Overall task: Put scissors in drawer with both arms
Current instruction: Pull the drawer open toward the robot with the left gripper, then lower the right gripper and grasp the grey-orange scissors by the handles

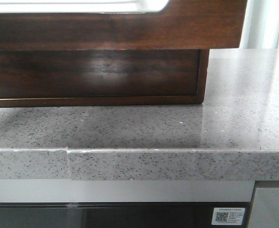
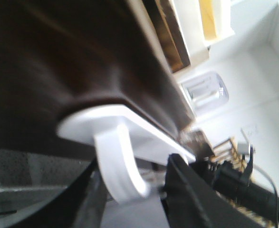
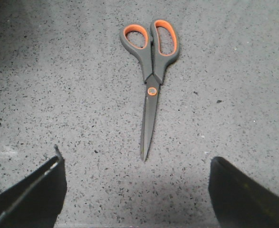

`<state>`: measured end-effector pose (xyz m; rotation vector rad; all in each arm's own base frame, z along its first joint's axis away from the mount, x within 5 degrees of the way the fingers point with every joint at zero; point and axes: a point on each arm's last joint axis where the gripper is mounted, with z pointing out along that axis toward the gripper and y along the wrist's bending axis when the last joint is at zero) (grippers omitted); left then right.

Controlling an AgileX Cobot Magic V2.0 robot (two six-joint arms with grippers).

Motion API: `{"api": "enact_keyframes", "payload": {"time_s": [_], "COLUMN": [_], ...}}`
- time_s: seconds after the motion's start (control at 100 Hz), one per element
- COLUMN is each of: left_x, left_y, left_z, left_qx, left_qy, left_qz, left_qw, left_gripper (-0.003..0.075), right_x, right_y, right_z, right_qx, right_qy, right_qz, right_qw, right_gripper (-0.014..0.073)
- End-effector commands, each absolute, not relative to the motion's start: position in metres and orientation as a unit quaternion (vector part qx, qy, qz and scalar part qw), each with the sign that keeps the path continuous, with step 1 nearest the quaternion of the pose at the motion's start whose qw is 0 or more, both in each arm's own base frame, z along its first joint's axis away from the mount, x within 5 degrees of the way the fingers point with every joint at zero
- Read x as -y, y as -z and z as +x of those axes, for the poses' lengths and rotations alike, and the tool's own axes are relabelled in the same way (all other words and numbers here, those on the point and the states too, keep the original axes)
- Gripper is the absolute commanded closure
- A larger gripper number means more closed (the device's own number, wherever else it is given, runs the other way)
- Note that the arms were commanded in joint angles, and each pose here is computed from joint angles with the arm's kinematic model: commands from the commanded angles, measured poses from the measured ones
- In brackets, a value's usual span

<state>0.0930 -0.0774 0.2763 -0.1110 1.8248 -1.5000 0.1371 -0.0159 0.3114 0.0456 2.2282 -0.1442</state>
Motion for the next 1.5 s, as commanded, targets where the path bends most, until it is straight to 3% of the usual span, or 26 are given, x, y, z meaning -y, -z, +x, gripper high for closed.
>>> {"api": "enact_keyframes", "payload": {"time_s": [0.0, 0.41, 0.63, 0.92, 1.22, 1.49], "left_x": [0.081, 0.081, 0.064, 0.030, 0.030, 0.040], "left_y": [-0.290, -0.295, -0.312, -0.361, -0.368, -0.368], "left_z": [0.088, 0.074, 0.055, 0.031, 0.043, 0.073], "left_qx": [-0.695, -0.735, -0.823, -0.831, -0.804, -0.806], "left_qy": [0.610, 0.545, 0.372, 0.143, 0.131, 0.140], "left_qz": [-0.001, 0.071, 0.107, 0.136, 0.170, 0.201], "left_qw": [0.382, 0.396, 0.415, 0.521, 0.554, 0.539], "left_gripper": [0.0358, 0.0344, 0.0354, 0.0354, 0.0354, 0.0353], "right_x": [0.018, 0.018, 0.019, 0.040, 0.063, 0.064], "right_y": [-0.326, -0.326, -0.328, -0.333, -0.328, -0.318], "right_z": [0.141, 0.141, 0.141, 0.172, 0.230, 0.282], "right_qx": [-0.875, -0.875, -0.875, -0.918, -0.954, -0.975], "right_qy": [0.071, 0.075, 0.076, 0.077, 0.042, 0.027], "right_qz": [0.015, 0.013, 0.013, 0.079, 0.082, 0.034], "right_qw": [0.479, 0.478, 0.477, 0.381, 0.284, 0.220], "right_gripper": [0.0045, 0.0045, 0.0045, 0.0051, 0.0051, 0.0057]}}
